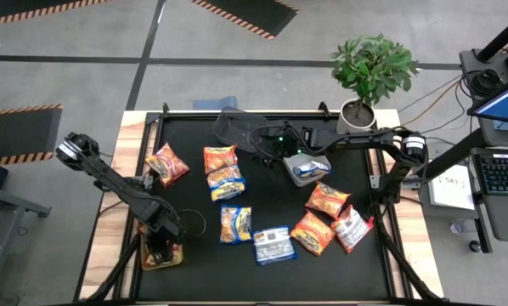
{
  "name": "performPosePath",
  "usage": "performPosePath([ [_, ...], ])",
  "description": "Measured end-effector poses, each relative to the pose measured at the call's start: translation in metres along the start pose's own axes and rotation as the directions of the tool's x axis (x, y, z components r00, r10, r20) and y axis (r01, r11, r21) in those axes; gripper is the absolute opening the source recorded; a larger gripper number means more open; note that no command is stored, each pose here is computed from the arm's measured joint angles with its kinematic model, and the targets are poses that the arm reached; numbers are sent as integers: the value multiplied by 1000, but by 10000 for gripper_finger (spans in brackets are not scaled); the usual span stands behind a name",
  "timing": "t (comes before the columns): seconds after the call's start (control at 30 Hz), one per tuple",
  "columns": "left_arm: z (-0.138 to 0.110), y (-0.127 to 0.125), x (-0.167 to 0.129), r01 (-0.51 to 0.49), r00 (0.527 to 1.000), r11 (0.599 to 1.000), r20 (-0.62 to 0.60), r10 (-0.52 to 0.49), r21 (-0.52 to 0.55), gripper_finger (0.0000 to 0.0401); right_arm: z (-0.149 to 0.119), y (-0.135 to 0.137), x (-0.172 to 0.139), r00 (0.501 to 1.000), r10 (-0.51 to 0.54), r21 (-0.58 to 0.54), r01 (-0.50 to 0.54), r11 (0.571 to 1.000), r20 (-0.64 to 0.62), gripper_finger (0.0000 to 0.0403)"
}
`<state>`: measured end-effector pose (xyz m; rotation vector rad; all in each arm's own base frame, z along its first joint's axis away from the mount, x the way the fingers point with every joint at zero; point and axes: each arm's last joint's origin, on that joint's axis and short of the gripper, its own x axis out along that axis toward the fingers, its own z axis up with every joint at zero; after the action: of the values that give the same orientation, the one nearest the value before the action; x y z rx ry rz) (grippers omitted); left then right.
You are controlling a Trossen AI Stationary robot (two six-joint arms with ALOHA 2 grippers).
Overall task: Sort Maruchan noodles
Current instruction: Put the red noodle pack into the yellow bin, then put the blue noodle pack into the white bin
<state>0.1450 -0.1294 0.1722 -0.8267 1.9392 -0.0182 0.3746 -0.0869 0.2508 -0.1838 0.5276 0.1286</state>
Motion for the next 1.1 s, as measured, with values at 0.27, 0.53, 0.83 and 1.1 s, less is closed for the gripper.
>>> performPosePath([
  [0.27,-11,-28,-37,8,993,987,114,-26,158,0,0,0,0,1000,0,7,0,1000,0,9],
  [0.53,3,-50,-101,-314,809,822,587,-31,476,0,0,0,0,1000,0,8,0,1000,0,9],
  [0.83,55,-10,-155,-627,612,624,791,23,466,0,-1,0,0,1000,3,32,-2,999,-7,9],
  [1.1,100,45,-161,-689,475,648,877,67,324,0,-9,5,0,995,39,255,-13,967,-95,9],
])
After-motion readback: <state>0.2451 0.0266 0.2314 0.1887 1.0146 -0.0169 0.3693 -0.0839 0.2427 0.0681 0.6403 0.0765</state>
